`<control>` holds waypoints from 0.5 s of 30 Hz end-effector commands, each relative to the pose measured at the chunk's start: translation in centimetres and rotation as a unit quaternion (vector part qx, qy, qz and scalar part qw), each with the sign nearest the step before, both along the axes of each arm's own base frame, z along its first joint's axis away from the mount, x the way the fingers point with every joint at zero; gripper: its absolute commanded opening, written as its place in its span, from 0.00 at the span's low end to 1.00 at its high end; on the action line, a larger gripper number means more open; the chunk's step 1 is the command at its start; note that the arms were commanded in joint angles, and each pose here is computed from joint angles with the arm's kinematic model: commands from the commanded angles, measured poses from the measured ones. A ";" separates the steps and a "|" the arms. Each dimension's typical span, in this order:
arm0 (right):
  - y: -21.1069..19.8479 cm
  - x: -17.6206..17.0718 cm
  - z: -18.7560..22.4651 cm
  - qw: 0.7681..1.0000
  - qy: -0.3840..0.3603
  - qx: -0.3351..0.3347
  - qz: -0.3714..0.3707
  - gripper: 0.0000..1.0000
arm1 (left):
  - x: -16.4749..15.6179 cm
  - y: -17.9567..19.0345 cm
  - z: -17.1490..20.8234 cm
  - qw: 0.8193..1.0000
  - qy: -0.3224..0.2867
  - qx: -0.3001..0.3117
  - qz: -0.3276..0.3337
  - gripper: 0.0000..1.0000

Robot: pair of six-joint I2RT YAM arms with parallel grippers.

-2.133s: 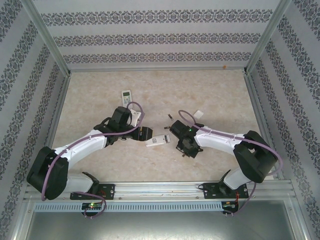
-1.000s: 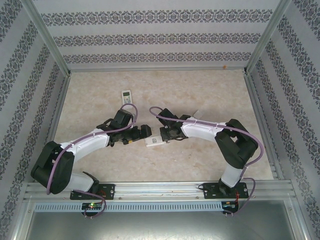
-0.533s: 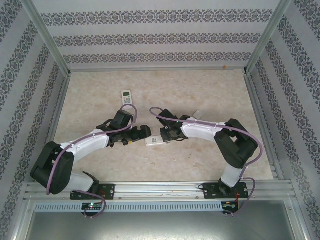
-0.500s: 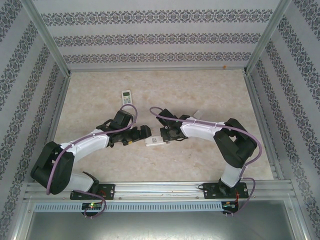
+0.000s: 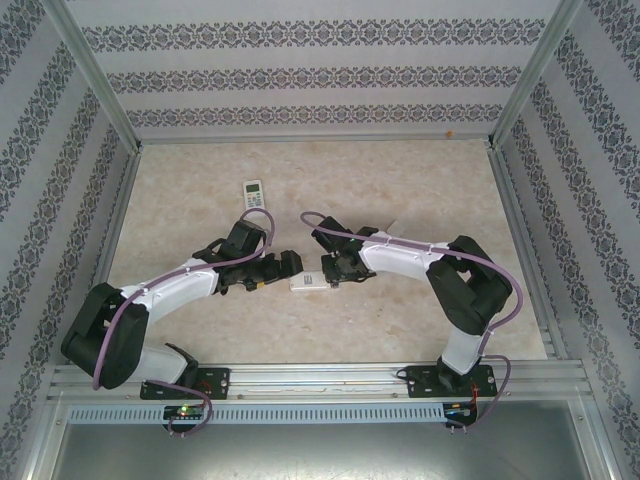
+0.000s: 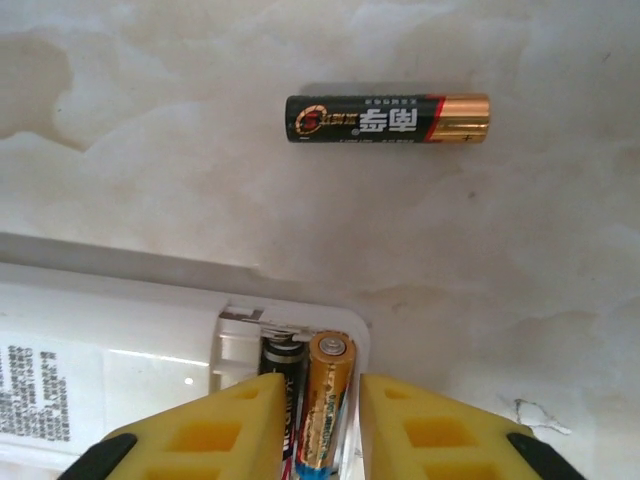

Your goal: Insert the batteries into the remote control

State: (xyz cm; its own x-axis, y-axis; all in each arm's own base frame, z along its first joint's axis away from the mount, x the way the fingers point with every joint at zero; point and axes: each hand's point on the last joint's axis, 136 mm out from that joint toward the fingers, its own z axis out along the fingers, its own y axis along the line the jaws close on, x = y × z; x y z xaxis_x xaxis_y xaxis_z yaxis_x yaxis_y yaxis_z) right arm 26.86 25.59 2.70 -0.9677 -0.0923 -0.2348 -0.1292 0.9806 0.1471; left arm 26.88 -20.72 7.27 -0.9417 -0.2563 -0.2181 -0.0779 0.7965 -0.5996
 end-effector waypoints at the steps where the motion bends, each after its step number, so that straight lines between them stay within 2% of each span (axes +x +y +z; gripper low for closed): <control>1: 0.4 -0.2 0.6 1.000 0.015 0.012 -0.006 0.25 | 0.5 0.3 0.2 1.000 -0.010 -0.002 0.009 1.00; 4: 0.4 0.2 1.1 1.000 0.010 0.017 -0.012 0.24 | 0.5 0.4 -0.3 1.000 -0.002 0.004 0.009 1.00; 10: -0.5 0.9 1.4 0.999 0.007 0.016 -0.033 0.22 | 0.3 -0.4 -1.6 0.998 0.047 0.020 -0.022 0.86; 15: -1.1 1.0 1.0 0.999 0.012 0.015 -0.042 0.20 | 0.7 -1.5 -2.1 0.998 0.060 0.007 -0.033 0.75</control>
State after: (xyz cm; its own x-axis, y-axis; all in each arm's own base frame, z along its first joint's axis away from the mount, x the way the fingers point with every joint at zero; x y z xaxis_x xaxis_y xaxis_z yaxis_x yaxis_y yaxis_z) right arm 27.81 24.77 3.10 -0.9755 -0.0283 -0.2181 -0.0658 0.9838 0.1666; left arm 27.49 -21.73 4.80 -0.9685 -0.2136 -0.1277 -0.1060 0.8184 -0.5648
